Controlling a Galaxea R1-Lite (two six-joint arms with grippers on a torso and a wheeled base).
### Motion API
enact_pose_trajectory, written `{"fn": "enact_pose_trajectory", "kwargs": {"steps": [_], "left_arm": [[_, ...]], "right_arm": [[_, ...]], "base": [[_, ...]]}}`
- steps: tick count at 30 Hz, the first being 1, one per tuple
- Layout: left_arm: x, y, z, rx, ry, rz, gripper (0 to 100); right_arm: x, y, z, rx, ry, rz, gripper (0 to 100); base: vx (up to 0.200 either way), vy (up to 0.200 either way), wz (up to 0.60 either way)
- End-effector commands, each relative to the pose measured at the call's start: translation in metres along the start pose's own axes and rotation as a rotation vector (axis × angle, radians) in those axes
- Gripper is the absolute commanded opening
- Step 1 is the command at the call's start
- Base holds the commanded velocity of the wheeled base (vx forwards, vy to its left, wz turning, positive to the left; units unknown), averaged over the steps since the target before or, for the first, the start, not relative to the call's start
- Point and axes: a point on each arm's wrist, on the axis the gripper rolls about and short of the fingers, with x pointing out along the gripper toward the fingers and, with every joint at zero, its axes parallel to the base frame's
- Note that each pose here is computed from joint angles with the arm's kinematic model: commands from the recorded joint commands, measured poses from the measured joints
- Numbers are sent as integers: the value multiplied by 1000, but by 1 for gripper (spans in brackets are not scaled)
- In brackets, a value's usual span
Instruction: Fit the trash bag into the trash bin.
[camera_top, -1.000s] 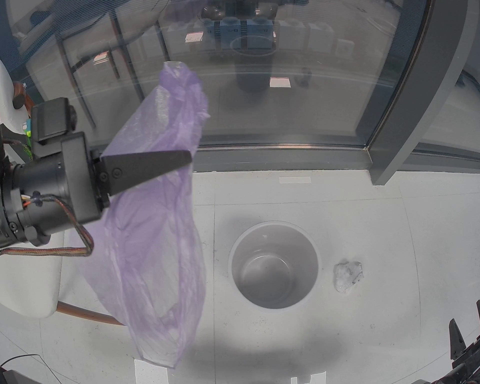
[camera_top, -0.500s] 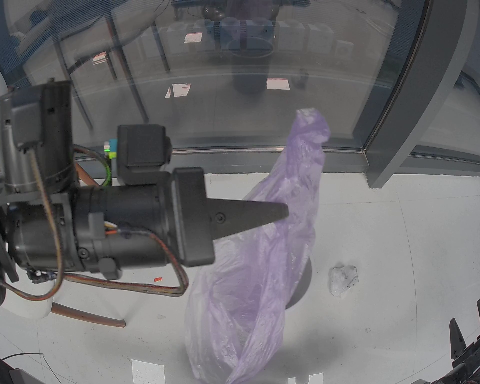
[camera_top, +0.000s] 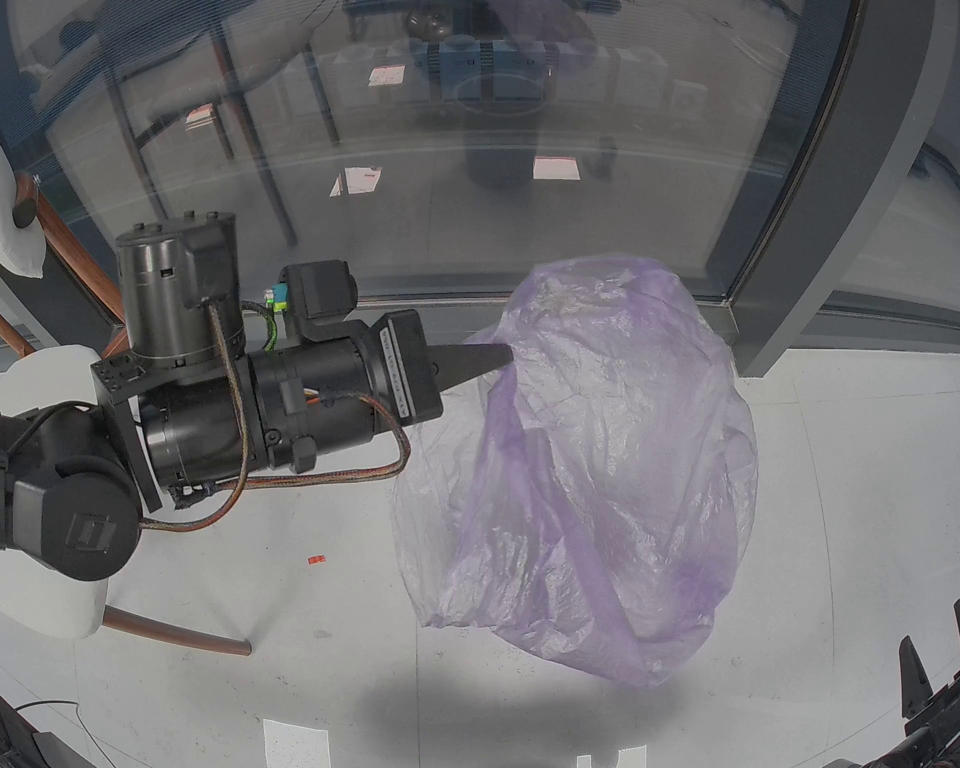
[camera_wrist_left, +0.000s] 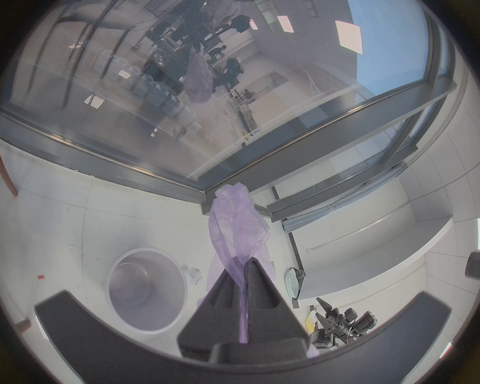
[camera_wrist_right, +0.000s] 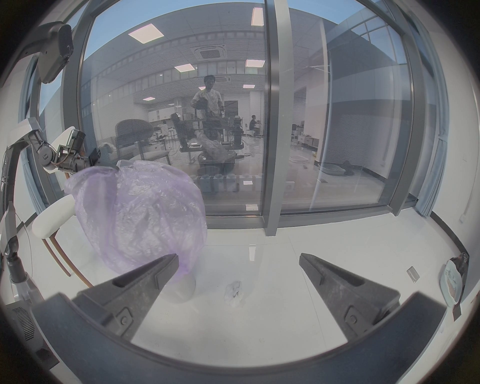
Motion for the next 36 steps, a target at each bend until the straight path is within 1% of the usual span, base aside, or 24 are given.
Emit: {"fn": "enact_pose_trajectory", "kwargs": {"steps": [1,5,8,12,14,15,18,20,22,25,27,29,30,31,32,34,35,36], "left_arm": [[-14,6,-9,-14,14,35,0],[-26,4,-14,-15,16,46,0],[-37,-1,-15,-9,7,38,0],[-41,3,-22,-18,22,72,0],[-42,9,-29,2,21,121,0],[-41,11,-32,32,22,148,0],[-39,16,-38,100,42,179,0],[-30,23,-41,117,67,191,0],[-22,27,-41,131,70,190,0],[-6,35,-42,182,41,184,0],[8,45,-49,218,27,203,0],[25,54,-54,245,-16,208,0],[27,53,-54,248,-26,205,0],[41,54,-60,263,-65,178,0],[48,56,-62,268,-77,167,0],[55,60,-67,271,-78,159,0],[62,59,-77,272,-59,143,0],[64,56,-80,272,-49,136,0]], "right_arm": [[1,0,-5,0,17,-1,100],[1,0,-5,0,17,-1,100],[1,0,-5,0,17,-1,100],[1,0,-5,0,17,-1,100],[1,0,-5,0,17,2,100],[1,0,-5,0,17,2,100],[1,0,-5,0,17,2,100],[1,0,-5,0,17,0,100],[1,0,-5,0,17,0,100],[1,0,-5,0,17,2,100],[1,0,-5,0,17,0,100],[1,0,-5,0,17,-1,100],[1,0,-5,0,17,-1,100],[1,0,-5,-3,18,3,100],[1,0,-5,-6,18,5,100],[1,0,-5,-11,20,8,100],[1,0,-5,-11,20,8,100],[1,0,-5,-11,20,8,100]], "base": [[0,0,0],[0,0,0],[0,0,0],[0,0,0],[0,0,0],[0,0,0],[0,0,0],[0,0,0],[0,0,0],[0,0,0],[0,0,0],[0,0,0],[0,0,0],[0,0,0],[0,0,0],[0,0,0],[0,0,0],[0,0,0]]}}
